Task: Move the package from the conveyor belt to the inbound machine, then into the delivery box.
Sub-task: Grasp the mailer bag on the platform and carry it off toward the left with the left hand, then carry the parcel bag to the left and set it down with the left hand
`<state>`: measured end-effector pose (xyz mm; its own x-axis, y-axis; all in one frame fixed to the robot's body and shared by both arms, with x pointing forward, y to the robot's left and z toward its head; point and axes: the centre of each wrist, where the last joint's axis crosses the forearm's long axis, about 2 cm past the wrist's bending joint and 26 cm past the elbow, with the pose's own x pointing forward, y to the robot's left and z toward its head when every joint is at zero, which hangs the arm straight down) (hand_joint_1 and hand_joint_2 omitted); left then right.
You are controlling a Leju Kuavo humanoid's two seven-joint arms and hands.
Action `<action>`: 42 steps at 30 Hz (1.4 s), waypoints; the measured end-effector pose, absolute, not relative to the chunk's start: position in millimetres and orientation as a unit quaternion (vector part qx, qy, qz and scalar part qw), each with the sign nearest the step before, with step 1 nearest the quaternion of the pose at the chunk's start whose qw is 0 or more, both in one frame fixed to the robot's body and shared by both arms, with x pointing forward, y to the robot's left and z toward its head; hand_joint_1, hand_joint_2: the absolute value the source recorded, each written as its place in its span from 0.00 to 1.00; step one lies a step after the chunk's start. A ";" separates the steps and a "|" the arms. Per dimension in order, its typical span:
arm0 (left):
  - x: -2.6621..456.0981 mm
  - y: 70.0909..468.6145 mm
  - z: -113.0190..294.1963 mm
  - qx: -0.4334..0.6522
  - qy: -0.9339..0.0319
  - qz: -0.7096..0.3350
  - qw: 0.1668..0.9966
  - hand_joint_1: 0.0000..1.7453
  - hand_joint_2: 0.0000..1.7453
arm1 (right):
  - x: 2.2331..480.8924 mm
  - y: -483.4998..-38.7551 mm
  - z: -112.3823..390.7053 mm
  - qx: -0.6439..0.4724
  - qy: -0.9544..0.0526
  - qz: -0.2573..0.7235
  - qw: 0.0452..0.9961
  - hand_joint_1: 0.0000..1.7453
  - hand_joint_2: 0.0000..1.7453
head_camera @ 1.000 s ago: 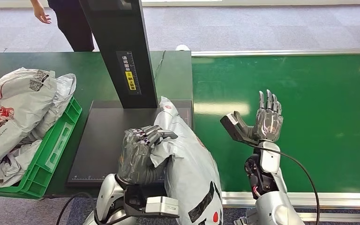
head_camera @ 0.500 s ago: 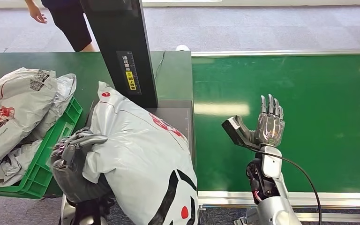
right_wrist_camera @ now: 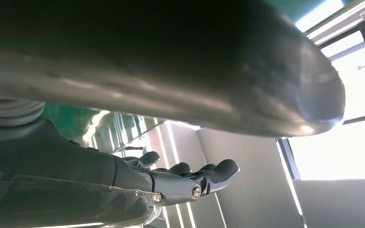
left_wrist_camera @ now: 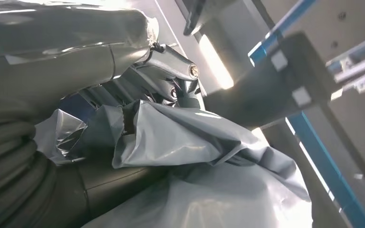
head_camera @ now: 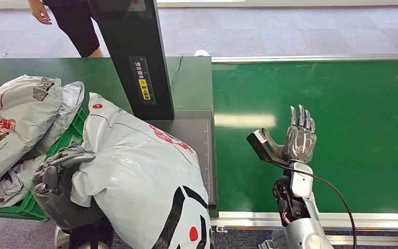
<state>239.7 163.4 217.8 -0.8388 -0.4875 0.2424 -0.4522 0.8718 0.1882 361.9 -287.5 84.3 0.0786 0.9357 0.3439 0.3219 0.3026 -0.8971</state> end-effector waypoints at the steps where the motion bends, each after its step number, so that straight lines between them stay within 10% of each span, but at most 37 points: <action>1: 237.4 166.0 218.3 0.243 -0.958 -0.049 0.147 1.00 1.00 | 360.4 -287.6 83.2 -0.513 -0.613 0.293 0.525 0.00 0.00; 26: 292.0 377.7 216.0 0.359 -0.883 0.151 0.261 1.00 1.00 | 342.8 -282.0 64.0 -0.493 -0.609 0.294 0.548 0.00 0.00; 42: 313.8 412.1 205.0 0.395 -0.856 0.169 0.290 1.00 1.00 | 336.4 -275.6 55.6 -0.481 -0.604 0.300 0.560 0.00 0.00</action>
